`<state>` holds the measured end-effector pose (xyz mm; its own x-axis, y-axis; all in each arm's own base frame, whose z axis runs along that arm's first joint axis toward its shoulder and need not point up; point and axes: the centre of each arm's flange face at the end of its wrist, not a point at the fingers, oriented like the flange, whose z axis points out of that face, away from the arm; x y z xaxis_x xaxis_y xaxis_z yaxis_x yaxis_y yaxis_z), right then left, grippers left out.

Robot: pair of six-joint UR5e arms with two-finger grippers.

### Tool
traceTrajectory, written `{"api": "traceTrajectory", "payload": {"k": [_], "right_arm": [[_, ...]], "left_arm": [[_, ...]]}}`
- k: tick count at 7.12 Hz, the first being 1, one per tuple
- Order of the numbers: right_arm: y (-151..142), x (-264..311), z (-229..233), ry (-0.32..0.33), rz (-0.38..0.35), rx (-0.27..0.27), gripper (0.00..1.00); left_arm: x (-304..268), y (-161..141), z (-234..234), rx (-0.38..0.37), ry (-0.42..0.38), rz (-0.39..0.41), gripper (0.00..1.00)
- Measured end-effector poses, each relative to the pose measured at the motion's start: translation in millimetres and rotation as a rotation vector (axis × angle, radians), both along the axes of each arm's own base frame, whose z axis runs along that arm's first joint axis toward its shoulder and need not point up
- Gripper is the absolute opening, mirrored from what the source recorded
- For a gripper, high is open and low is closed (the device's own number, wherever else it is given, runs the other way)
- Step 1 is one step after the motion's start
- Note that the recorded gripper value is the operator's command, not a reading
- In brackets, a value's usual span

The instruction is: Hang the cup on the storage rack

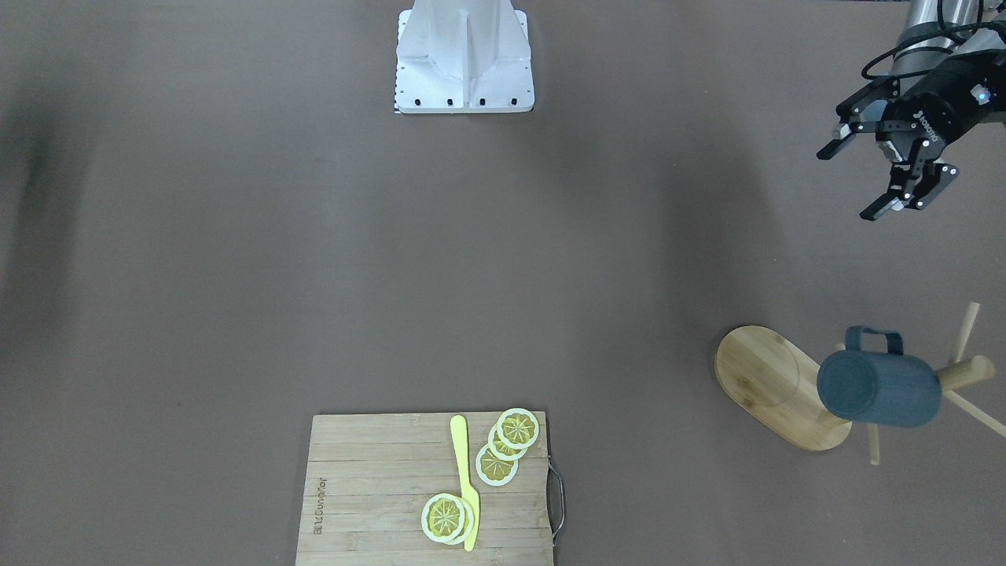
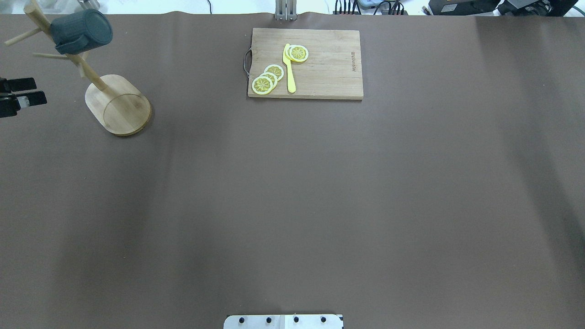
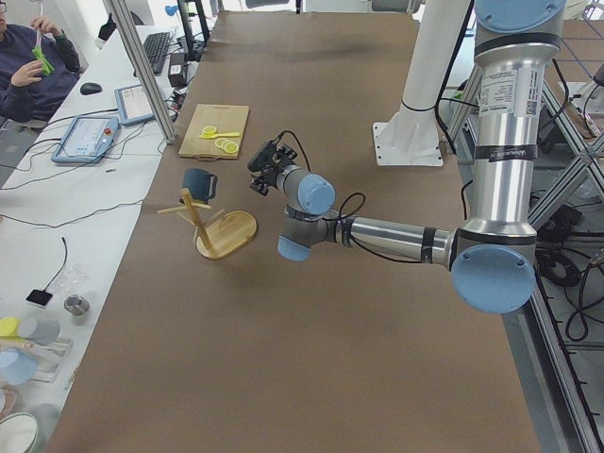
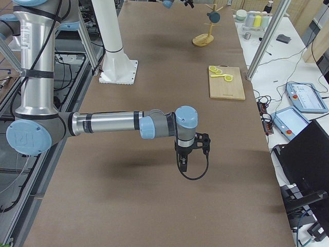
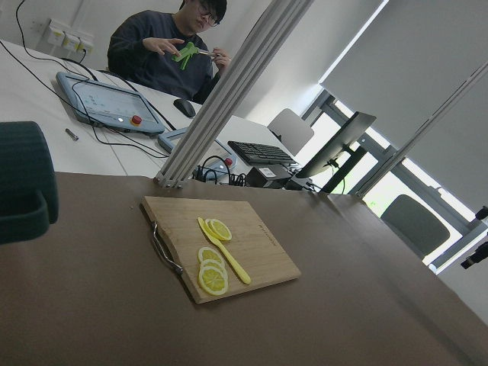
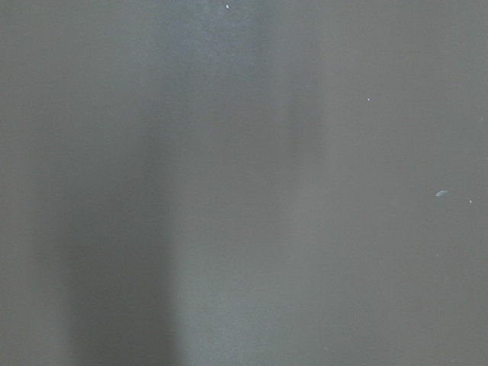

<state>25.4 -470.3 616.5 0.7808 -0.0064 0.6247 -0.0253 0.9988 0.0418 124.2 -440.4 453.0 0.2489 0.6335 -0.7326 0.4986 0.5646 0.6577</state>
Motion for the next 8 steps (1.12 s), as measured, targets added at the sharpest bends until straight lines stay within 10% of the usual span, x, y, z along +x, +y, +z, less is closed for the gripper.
{"api": "traceTrajectory", "payload": {"k": [8], "right_arm": [[3, 0, 3, -0.005, -0.001, -0.007, 1.00]], "left_arm": [[-128, -53, 90, 0.210, -0.929, -0.151, 0.99]]}}
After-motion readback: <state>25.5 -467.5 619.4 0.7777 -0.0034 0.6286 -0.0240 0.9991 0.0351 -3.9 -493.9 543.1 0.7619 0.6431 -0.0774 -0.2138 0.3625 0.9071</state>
